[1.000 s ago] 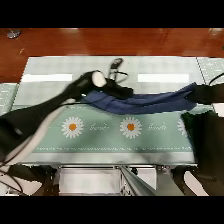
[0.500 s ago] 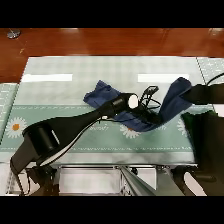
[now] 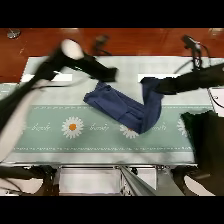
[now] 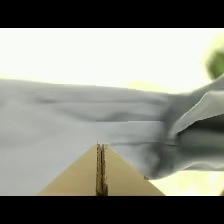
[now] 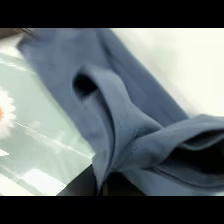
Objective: Fold the shirts.
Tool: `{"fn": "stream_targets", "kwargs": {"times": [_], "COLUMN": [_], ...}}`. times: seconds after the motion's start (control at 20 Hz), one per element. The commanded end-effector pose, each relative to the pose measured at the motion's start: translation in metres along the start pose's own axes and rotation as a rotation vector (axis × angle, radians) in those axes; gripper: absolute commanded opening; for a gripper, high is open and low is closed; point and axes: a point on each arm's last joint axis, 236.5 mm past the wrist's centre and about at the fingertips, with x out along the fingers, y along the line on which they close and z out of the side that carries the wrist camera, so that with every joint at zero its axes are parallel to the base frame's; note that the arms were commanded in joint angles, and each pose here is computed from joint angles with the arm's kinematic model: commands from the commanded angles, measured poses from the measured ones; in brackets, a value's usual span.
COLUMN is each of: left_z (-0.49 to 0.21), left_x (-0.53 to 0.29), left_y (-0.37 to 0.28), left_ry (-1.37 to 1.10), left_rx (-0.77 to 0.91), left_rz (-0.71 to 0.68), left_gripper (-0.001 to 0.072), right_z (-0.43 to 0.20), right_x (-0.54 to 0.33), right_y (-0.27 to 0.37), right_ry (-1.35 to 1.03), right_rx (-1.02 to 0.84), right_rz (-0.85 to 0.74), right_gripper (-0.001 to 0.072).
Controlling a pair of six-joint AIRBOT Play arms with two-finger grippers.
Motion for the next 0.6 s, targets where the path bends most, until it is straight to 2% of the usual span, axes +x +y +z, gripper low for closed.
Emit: {"fn": "stream_targets", "kwargs": {"times": [0.0,0.2,0.4,0.55], "left_z": [-0.008,-0.07,-0.133,-0.153], "left_x": [-0.13,-0.199,-0.192,-0.171], "left_y": [0.063,0.053,0.052,0.058], "left_ry": [-0.176,-0.396,-0.452,-0.448], "left_rx": [-0.061,-0.087,-0.174,-0.24], "left_rz": [0.189,0.237,0.22,0.181], "left_gripper": [0.0019,0.0019,0.0019,0.0019], "right_z": [0.029,0.046,0.049,0.049], "right_x": [0.048,0.118,0.178,0.22], "right_y": [0.038,0.081,0.121,0.124], "right_ry": [0.061,0.151,0.207,0.228], "right_rx": [-0.071,-0.129,-0.174,-0.153], "right_rz": [0.066,0.121,0.178,0.18], "right_gripper": [0.0022,0.0023,0.0023,0.0023]}}
